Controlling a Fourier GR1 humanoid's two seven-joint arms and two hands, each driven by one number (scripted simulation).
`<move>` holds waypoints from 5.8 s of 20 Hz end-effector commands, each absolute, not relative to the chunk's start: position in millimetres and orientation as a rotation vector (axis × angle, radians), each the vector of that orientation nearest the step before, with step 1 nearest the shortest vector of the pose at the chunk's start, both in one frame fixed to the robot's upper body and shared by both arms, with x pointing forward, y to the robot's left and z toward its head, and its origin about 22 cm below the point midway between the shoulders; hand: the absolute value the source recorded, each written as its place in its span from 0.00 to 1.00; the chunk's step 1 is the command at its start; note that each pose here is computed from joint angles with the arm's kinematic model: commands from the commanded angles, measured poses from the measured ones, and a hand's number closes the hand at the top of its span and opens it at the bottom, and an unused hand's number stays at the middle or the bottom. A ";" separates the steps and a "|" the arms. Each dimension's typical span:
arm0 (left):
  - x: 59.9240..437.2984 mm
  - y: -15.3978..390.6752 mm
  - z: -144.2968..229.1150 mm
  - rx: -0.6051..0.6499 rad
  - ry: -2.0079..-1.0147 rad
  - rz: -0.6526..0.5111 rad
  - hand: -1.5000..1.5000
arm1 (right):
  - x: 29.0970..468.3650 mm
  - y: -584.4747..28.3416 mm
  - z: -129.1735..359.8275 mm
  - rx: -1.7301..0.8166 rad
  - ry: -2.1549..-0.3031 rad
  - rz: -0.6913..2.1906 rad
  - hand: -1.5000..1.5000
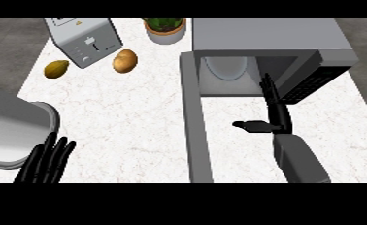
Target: Pick up the milk, place it into the microwave and close the microwave
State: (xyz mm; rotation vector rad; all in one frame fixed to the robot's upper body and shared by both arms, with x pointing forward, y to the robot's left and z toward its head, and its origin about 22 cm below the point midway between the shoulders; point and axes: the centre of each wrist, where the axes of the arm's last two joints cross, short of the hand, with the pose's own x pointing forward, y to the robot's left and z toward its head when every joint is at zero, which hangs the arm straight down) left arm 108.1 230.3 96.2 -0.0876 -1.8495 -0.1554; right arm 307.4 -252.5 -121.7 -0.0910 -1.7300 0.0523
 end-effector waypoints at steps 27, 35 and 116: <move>212.7 129.1 45.9 -0.472 -1.560 -0.774 1.00 | 114.9 -321.9 -120.9 0.082 -1.806 -0.061 0.00; 221.5 51.1 36.2 -0.406 -1.594 -0.927 1.00 | 90.3 -349.3 -99.2 0.130 -1.869 -0.048 0.00; 355.0 7.9 59.3 -0.196 -1.827 -0.097 1.00 | 123.2 -334.5 73.0 0.733 -1.980 0.191 0.00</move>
